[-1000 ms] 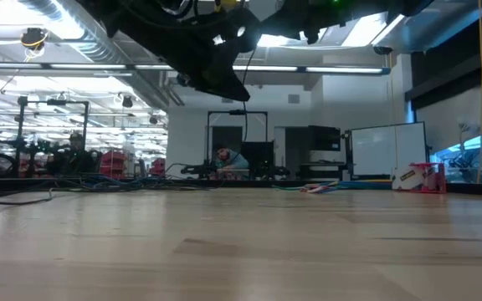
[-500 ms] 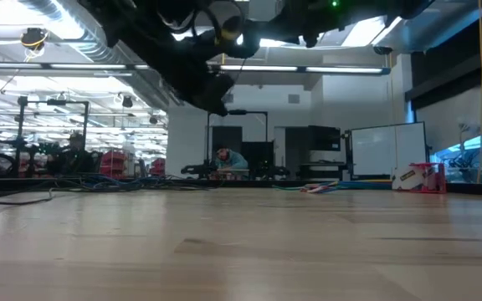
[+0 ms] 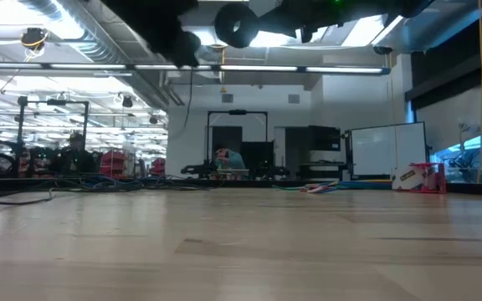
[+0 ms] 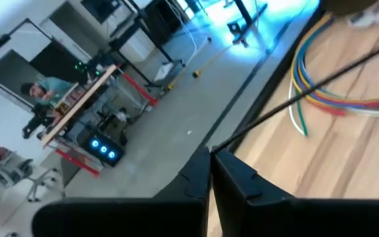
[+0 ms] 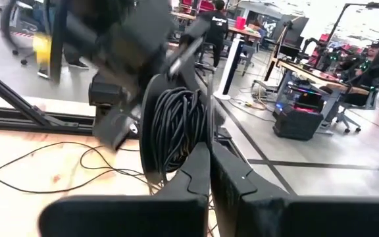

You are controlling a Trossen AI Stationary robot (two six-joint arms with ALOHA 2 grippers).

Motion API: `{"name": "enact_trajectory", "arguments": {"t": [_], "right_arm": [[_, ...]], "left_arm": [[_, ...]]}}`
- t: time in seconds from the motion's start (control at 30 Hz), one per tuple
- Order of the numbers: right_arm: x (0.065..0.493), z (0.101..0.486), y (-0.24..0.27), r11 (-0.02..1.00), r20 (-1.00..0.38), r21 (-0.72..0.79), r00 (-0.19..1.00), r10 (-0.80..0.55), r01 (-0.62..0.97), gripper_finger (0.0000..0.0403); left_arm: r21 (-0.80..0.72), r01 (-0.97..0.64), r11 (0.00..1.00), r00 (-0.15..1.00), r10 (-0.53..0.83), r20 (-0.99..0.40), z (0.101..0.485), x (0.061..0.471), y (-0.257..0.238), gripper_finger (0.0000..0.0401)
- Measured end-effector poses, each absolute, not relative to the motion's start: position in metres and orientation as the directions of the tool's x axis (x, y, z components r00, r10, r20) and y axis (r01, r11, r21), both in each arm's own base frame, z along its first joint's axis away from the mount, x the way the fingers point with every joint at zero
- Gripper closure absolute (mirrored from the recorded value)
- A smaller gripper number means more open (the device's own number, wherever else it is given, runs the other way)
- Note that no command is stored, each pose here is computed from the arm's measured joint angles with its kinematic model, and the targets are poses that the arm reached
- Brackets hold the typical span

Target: Coiling cords

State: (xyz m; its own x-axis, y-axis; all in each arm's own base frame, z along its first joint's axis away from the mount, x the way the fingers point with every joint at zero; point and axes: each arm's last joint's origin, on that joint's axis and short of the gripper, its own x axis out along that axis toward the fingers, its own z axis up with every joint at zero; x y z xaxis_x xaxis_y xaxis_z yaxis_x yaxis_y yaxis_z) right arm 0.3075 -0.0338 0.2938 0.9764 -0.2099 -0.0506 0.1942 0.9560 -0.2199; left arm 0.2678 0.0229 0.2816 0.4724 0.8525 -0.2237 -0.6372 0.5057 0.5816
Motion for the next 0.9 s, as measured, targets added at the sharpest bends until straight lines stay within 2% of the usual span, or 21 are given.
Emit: {"name": "enact_trajectory", "arguments": {"t": [0.13,0.43,0.63,0.8,0.9], "right_arm": [[0.308,0.294,-0.034,0.951,-0.052,-0.245,0.976,-0.210,0.191,0.0398],[0.311,0.288,-0.034,0.945,-0.075,-0.274,0.976,-0.204,0.177,0.0398],[0.316,0.282,-0.036,0.924,-0.077,-0.298,0.959,-0.272,0.238,0.0398],[0.315,0.281,-0.040,0.872,-0.078,-0.315,0.906,-0.417,0.375,0.0398],[0.314,0.281,-0.041,0.860,-0.080,-0.324,0.895,-0.439,0.393,0.0398]], "left_arm": [[0.543,-0.666,0.511,0.498,0.847,-0.186,0.300,0.255,0.023,0.0399],[0.234,-0.639,0.732,0.735,0.671,-0.092,0.326,0.253,0.018,0.0394],[0.076,-0.580,0.811,0.809,0.585,-0.055,0.331,0.257,0.015,0.0398],[0.056,-0.547,0.835,0.831,0.550,-0.086,0.327,0.257,0.011,0.0392],[0.069,-0.547,0.834,0.825,0.552,-0.125,0.323,0.256,0.010,0.0394]]}}
